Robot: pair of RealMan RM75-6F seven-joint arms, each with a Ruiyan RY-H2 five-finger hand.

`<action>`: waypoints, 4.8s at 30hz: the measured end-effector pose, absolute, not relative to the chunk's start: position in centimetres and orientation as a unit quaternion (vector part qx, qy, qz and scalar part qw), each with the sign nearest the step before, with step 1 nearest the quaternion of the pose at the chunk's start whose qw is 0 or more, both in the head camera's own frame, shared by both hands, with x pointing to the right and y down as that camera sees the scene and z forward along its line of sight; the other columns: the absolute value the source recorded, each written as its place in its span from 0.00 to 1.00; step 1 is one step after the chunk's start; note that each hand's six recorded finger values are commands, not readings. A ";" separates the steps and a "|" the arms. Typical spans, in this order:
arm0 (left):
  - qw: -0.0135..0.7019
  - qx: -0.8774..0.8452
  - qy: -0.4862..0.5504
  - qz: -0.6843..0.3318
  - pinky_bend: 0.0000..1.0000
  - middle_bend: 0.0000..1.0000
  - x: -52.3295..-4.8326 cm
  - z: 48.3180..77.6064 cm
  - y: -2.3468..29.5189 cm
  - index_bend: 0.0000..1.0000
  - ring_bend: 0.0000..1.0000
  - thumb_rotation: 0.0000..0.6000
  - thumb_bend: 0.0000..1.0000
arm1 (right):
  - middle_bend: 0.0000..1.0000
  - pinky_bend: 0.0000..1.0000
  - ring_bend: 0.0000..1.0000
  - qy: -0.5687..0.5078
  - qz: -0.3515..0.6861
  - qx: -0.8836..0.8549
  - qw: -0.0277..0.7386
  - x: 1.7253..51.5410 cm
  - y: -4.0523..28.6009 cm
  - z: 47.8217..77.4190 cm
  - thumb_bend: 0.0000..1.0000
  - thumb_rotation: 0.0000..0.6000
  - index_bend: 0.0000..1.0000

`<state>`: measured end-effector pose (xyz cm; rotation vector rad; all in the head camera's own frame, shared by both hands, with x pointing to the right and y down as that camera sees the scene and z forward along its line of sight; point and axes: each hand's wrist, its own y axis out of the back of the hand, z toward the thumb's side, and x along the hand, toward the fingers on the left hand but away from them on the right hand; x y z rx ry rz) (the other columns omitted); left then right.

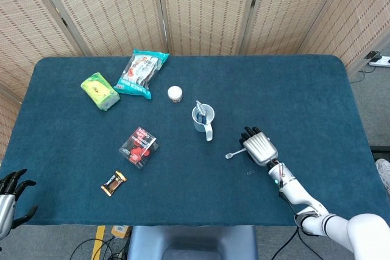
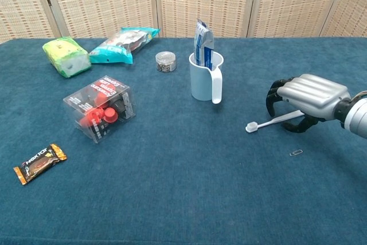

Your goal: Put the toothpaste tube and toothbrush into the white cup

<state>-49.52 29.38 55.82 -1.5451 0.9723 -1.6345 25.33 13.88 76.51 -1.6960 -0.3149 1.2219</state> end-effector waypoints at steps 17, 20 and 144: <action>0.339 -0.592 0.374 -0.628 0.19 0.14 -49.6 55.8 29.3 0.35 0.12 1.00 0.31 | 0.33 0.25 0.14 -0.127 0.503 -0.697 0.495 25.1 13.8 76.9 0.29 1.00 0.50; 0.339 -0.592 0.374 -0.628 0.19 0.14 -49.6 55.9 29.4 0.35 0.12 1.00 0.31 | 0.34 0.25 0.14 -0.125 0.504 -0.696 0.496 25.2 13.8 77.0 0.29 1.00 0.51; 0.371 -0.601 0.393 -0.589 0.19 0.14 -47.3 55.0 26.5 0.34 0.12 1.00 0.31 | 0.14 0.07 0.03 -0.437 0.381 -0.774 0.255 28.7 5.9 63.0 0.42 1.00 0.00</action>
